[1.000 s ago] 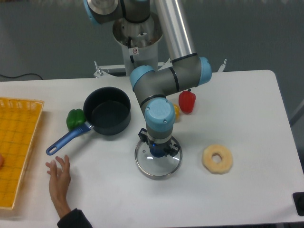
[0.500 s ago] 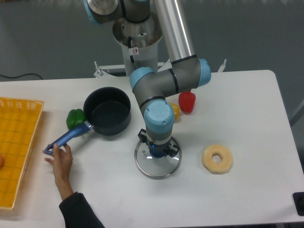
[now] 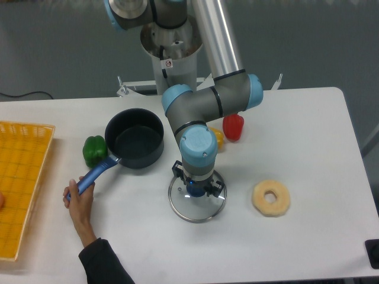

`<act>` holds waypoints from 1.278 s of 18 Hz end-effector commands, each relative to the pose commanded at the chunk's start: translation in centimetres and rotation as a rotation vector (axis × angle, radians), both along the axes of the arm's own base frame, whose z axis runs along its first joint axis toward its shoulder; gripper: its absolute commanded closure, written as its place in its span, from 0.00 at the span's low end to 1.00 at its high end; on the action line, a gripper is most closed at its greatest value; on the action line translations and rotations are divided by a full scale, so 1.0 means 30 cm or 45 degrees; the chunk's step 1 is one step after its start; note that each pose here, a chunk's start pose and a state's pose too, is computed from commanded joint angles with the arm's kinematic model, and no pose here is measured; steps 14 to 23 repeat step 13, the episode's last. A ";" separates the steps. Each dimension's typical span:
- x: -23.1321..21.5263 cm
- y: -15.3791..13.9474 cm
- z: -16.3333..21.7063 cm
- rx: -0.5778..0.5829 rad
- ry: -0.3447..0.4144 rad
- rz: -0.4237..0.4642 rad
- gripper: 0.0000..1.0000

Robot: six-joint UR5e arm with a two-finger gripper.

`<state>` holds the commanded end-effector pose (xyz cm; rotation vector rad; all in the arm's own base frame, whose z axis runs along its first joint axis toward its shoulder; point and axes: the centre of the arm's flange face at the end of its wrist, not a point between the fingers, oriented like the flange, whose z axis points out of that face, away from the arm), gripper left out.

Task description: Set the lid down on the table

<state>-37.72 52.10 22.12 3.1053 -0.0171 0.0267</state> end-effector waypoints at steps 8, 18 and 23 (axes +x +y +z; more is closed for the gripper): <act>-0.083 0.042 0.174 0.089 0.106 -0.027 0.00; -0.165 -0.028 0.182 0.066 0.126 -0.080 0.00; -0.165 -0.028 0.182 0.066 0.126 -0.080 0.00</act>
